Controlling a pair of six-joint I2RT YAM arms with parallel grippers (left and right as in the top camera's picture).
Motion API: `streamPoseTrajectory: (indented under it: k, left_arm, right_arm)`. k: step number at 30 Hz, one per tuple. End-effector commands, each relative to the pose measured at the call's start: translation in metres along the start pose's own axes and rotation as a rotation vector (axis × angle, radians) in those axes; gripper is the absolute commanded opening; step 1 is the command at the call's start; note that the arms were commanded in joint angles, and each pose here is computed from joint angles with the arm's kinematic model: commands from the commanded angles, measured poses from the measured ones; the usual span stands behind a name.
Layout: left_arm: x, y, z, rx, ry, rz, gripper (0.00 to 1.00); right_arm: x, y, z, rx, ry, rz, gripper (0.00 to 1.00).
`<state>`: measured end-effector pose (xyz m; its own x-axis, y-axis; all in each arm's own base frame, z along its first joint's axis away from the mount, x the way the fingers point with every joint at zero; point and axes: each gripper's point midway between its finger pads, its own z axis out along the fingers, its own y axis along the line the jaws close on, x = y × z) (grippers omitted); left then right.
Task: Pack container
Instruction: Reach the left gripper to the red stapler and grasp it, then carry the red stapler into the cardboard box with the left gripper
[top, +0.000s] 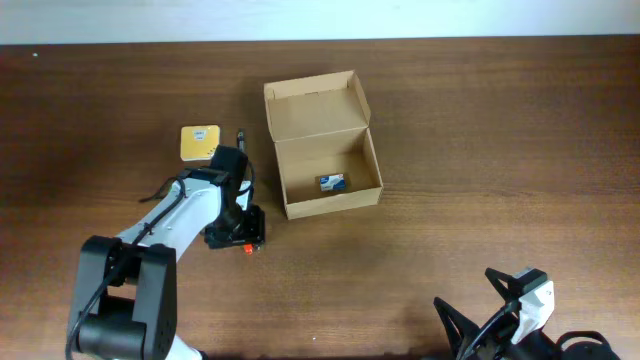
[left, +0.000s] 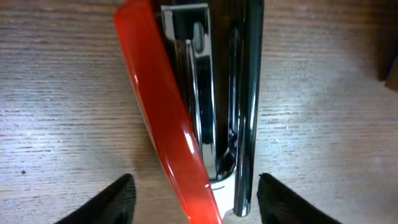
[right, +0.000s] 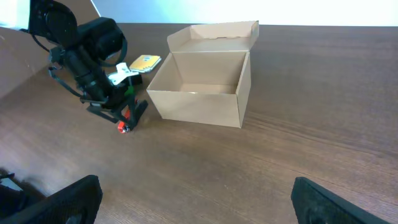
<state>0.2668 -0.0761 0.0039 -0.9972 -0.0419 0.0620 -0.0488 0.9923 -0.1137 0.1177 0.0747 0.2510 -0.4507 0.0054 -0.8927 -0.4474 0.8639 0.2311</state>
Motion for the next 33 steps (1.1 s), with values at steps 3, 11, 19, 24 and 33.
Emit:
streamPoseTrajectory:
  k: [3, 11, 19, 24, 33]
  left_arm:
    - [-0.007, -0.001, -0.002, 0.001, -0.017, -0.015, 0.56]
    - [-0.01, 0.007, -0.002, -0.051, -0.032, -0.034, 0.52]
    - [-0.009, 0.01, -0.002, -0.064, -0.033, -0.035, 0.29]
    - [-0.009, 0.009, -0.002, -0.06, -0.03, -0.035, 0.05]
    - [-0.008, 0.007, -0.008, -0.057, -0.016, -0.035, 0.02]
  right_arm:
    - [0.0, 0.001, 0.0, -0.009, -0.005, 0.006, 0.99]
    - [0.0, 0.001, 0.0, -0.009, -0.005, 0.006, 0.99]
    - [0.0, 0.001, 0.0, -0.009, -0.005, 0.006, 0.99]
    - [0.0, 0.001, 0.0, -0.009, -0.005, 0.006, 0.99]
    - [0.0, 0.001, 0.0, -0.009, -0.005, 0.006, 0.99]
